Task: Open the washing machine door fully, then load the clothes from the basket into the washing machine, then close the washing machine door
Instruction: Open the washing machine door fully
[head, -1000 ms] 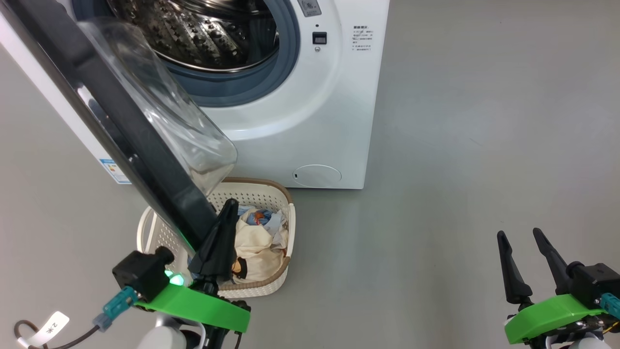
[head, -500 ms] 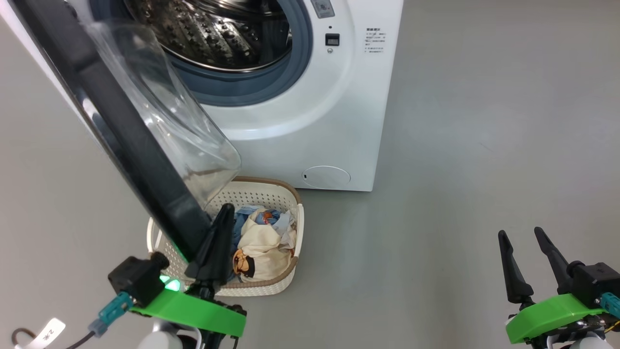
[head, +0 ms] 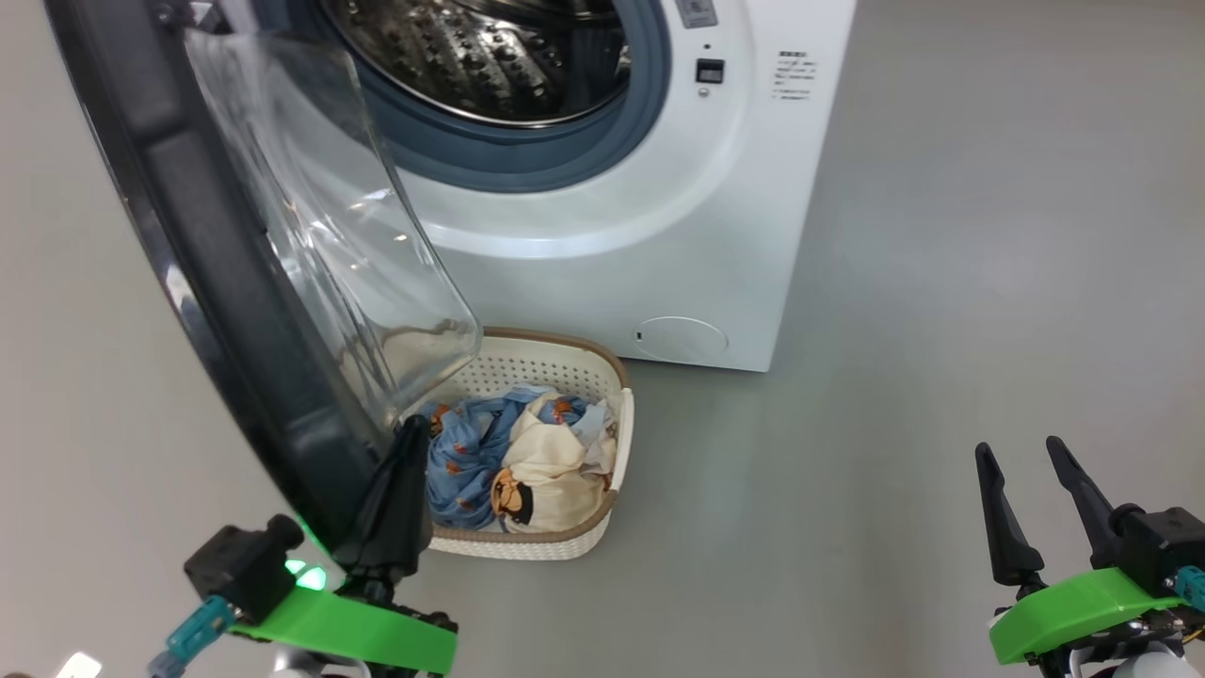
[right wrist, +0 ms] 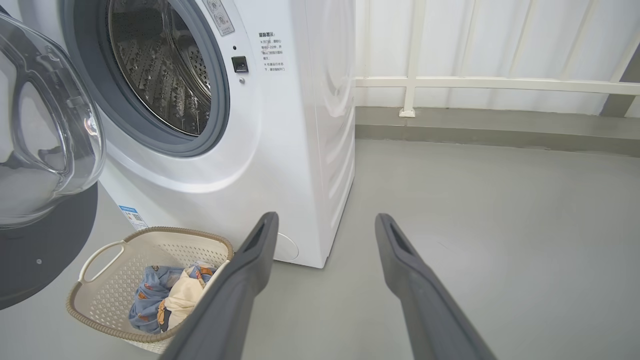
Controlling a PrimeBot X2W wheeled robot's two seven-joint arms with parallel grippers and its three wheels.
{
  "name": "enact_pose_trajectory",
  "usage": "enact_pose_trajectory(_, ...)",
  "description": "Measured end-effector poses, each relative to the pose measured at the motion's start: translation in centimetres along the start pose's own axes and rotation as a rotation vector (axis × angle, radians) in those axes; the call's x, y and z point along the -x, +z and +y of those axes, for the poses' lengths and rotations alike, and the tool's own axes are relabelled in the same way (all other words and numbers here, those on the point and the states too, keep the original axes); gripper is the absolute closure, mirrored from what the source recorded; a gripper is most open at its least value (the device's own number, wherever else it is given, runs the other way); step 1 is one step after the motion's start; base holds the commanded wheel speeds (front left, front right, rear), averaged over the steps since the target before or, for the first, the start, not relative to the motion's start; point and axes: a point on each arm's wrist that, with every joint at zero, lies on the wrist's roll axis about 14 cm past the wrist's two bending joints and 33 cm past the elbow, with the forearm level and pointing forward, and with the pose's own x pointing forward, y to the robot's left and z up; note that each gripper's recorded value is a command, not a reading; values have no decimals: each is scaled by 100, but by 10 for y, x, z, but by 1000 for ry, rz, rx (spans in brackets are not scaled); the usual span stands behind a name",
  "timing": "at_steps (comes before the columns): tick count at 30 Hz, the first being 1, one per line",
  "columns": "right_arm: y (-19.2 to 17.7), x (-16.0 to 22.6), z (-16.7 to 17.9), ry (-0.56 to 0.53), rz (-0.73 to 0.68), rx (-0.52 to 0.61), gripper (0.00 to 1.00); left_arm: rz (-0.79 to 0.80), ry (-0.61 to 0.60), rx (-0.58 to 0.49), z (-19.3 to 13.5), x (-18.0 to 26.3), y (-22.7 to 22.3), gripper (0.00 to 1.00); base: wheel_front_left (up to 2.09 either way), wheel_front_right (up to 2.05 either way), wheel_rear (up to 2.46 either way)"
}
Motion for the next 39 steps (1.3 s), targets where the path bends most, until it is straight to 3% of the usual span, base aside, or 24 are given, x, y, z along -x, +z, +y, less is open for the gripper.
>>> enact_pose_trajectory(25, -1, -26, 41, 120, 0, -2, 0, -122, 445, -177, 129, 67, 60, 100, 0, 0, 0)
enact_pose_trajectory(39, -14, -33, 41, 138, 27, 11, 0, -152, 586, -276, 188, 73, 94, 100, 0, 0, 0)
